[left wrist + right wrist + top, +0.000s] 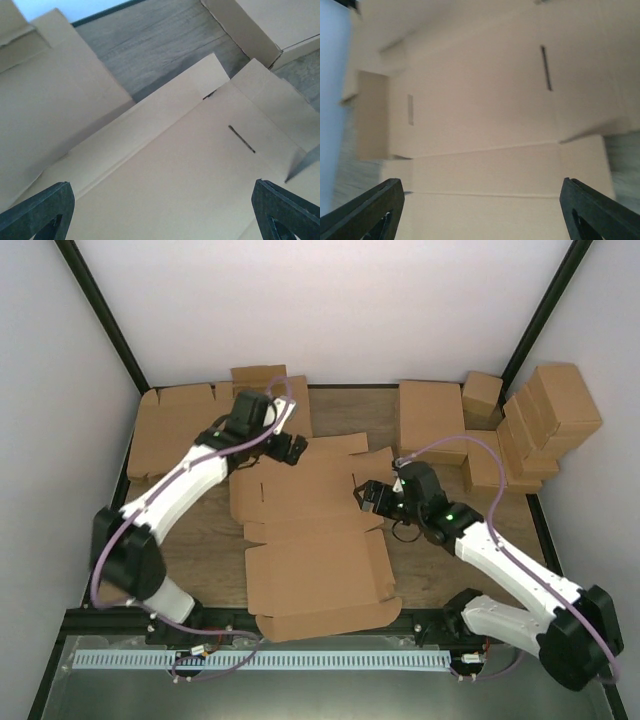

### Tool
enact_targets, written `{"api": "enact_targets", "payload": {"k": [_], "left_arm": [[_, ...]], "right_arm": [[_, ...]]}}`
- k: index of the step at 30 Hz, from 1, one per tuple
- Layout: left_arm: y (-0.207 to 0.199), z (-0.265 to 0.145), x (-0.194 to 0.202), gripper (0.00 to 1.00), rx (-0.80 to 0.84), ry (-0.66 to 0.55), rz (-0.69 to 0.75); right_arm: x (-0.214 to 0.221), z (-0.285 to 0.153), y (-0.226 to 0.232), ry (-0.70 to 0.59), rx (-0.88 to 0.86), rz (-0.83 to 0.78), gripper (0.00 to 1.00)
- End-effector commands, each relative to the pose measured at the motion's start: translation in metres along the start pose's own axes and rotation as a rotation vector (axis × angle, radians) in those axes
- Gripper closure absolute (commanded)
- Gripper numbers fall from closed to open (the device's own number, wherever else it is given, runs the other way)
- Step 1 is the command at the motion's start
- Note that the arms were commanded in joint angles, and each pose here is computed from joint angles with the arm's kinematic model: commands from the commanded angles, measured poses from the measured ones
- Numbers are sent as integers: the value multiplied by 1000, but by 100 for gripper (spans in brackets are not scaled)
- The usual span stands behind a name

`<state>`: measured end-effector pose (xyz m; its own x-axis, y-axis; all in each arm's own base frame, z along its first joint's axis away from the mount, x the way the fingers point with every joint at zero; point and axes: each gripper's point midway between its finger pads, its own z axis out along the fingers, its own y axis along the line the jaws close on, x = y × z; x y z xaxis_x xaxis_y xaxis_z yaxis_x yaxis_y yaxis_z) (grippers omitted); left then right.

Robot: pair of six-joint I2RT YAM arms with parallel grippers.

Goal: Fold the paper box

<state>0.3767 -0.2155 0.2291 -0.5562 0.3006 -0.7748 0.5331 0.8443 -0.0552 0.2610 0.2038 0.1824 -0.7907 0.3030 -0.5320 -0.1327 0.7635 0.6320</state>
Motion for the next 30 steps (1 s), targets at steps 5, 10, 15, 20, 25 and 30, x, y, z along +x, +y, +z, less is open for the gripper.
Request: {"api": "enact_targets", "payload": {"k": [5, 10, 15, 20, 25, 30], "left_arm": [[-3, 82, 5, 0, 150, 159, 78], [8, 121, 19, 4, 156, 268, 203], [18, 142, 26, 5, 248, 329, 202], [35, 148, 30, 5, 258, 340, 167], [43, 150, 31, 5, 235, 324, 174], [46, 154, 36, 4, 231, 338, 185]], "right_arm": [[55, 9, -79, 194, 288, -39, 23], [82, 10, -100, 248, 314, -7, 27], [94, 13, -106, 284, 307, -9, 28], [104, 19, -106, 325, 294, -29, 39], [106, 24, -102, 318, 258, -79, 58], [106, 29, -98, 304, 220, -122, 76]]}}
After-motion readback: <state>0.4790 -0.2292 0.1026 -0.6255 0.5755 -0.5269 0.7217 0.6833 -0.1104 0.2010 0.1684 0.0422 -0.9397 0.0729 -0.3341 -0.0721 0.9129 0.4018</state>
